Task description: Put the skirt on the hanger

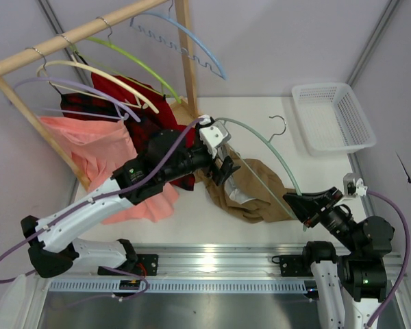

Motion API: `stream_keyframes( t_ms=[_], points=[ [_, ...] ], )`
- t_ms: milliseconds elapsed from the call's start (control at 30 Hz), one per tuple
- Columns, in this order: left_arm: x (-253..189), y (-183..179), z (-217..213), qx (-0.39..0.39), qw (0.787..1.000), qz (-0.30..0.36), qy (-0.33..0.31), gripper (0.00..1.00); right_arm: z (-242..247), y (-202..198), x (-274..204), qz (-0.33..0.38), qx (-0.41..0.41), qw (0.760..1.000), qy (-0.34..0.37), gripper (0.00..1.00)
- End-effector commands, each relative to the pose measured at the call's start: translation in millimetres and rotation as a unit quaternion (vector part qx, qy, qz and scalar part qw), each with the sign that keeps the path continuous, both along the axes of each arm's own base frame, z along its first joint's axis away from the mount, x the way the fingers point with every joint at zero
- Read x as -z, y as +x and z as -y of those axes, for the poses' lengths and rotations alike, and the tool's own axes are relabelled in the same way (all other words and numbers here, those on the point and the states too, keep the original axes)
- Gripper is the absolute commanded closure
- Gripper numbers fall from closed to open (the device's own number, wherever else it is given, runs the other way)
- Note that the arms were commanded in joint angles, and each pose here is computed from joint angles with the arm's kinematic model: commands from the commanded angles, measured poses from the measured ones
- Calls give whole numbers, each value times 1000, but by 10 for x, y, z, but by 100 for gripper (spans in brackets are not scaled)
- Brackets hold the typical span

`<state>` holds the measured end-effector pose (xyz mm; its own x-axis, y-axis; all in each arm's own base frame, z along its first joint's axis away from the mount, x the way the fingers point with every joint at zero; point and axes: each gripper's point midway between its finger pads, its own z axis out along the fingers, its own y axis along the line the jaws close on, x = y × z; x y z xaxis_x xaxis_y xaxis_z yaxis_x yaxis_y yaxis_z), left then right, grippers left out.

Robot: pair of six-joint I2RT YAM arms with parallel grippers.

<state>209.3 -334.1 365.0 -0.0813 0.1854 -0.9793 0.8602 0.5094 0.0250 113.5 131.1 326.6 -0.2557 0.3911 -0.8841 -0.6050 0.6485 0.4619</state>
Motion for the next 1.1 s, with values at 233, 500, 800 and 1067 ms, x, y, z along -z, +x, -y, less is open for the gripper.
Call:
stream_keyframes(
  t_ms=[233,500,800,1067],
  points=[
    [-532,269,-58,21,952,289,96,3,-108,-153,-193,60,-52,996,-32,100],
    [-355,540,125,21,928,329,172,4,-138,-170,-189,60,-67,995,-36,100],
    [-293,646,380,44,920,346,180,27,-173,-208,-187,60,-85,994,-36,100],
    [-285,729,510,48,918,355,173,46,-176,-228,-135,55,-89,994,-43,100]
  ],
)
